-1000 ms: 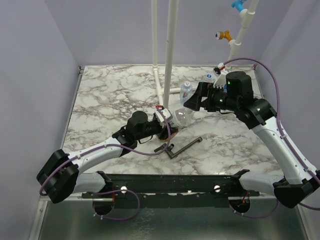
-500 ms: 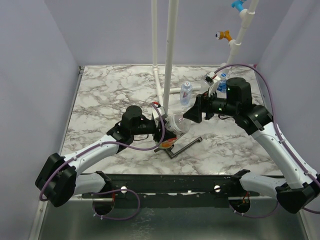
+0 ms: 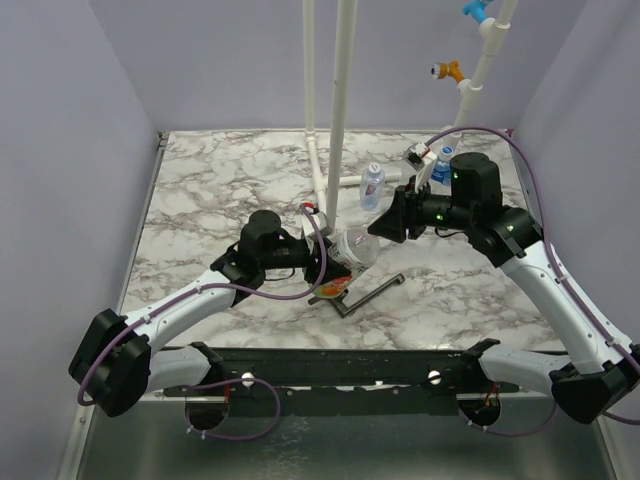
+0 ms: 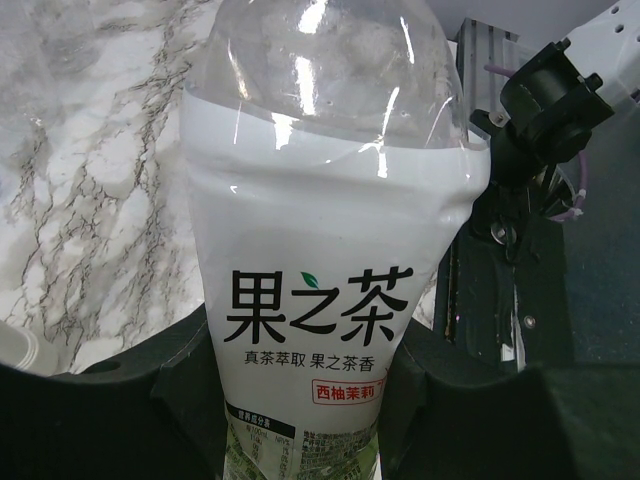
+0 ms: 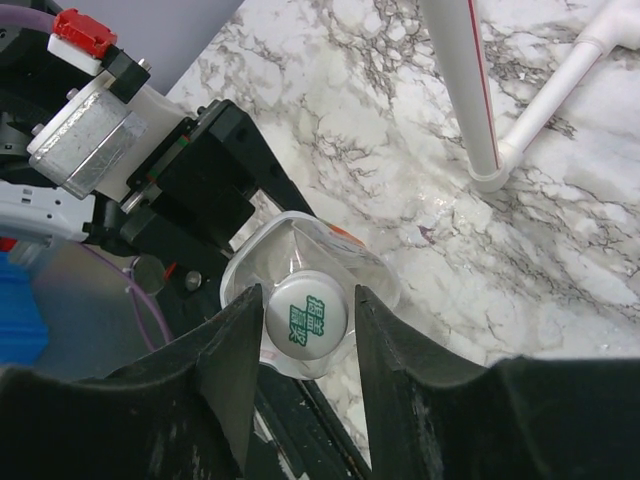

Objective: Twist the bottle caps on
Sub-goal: Screw the bottle cap onto the plastic bottle.

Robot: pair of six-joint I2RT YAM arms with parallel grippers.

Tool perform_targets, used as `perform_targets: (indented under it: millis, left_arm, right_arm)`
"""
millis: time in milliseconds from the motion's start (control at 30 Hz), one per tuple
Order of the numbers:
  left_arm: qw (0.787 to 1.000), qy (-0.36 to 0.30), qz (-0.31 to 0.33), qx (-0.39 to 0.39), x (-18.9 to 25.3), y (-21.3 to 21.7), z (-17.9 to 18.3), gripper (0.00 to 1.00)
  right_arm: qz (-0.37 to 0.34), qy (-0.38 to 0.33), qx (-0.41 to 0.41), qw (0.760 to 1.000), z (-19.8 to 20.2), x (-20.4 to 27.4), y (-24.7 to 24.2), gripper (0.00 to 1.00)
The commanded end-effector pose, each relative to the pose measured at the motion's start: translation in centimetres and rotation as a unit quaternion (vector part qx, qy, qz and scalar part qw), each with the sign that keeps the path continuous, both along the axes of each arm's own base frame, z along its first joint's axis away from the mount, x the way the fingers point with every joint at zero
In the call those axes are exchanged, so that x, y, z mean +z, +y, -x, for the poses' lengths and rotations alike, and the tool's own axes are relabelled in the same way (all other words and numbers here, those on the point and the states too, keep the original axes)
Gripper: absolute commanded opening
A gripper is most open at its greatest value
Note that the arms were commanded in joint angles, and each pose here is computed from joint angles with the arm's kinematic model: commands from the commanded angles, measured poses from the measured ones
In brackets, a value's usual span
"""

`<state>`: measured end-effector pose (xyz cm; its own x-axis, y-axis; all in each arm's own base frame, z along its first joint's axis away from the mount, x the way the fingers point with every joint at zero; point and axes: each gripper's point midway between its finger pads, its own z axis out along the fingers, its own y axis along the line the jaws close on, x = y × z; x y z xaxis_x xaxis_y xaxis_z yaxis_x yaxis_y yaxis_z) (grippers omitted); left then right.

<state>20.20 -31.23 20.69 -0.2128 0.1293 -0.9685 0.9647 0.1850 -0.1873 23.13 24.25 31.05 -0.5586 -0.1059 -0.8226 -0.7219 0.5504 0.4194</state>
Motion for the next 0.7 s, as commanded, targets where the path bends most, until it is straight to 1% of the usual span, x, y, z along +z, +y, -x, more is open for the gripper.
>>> perform_targets:
  millis: [0,133,200,233,300,333,467,567,667]
  left_arm:
    - [1.0,-0.012,0.013,-0.012,1.5,0.0,0.2,0.0]
    - [1.0,-0.017,0.009,0.012,1.5,0.0,-0.9,0.0]
    - [0.999,-0.023,0.004,0.044,1.5,0.1,-2.1,0.0]
    - [0.997,-0.028,0.001,0.065,1.6,0.2,-2.9,0.0]
    - [0.993,-0.048,-0.005,0.103,1.8,0.5,-4.1,0.0]
    - [0.989,-0.059,-0.008,0.134,2.1,0.7,-5.0,0.0]
    - [0.971,-0.109,-0.021,0.214,3.3,1.1,-7.1,0.0]
    - [0.949,-0.154,-0.027,0.272,4.5,1.0,-7.9,0.0]
    - [0.933,-0.186,-0.038,0.306,5.2,0.5,-8.0,0.0]
  right_arm:
    - [-0.017,0.003,0.018,1.0,0.4,0.9,0.6,0.43]
    - [-0.01,0.013,0.005,1.0,0.1,0.5,0.4,0.32]
    - [-0.005,0.024,-0.011,1.0,-0.3,0.2,0.2,0.24]
    - [-0.004,0.034,-0.019,0.999,-0.4,0.0,0.2,0.22]
    - [0.005,0.055,-0.034,0.998,-0.6,-0.8,0.1,0.21]
    - [0.009,0.069,-0.048,0.996,-0.8,-1.2,0.0,0.2]
    - [0.006,0.114,-0.098,0.989,-1.4,-2.4,-0.3,0.2]
    - [0.002,0.156,-0.135,0.979,-1.7,-3.3,-0.3,0.19]
    - [-0.001,0.207,-0.173,0.963,-1.7,-4.4,-0.4,0.17]
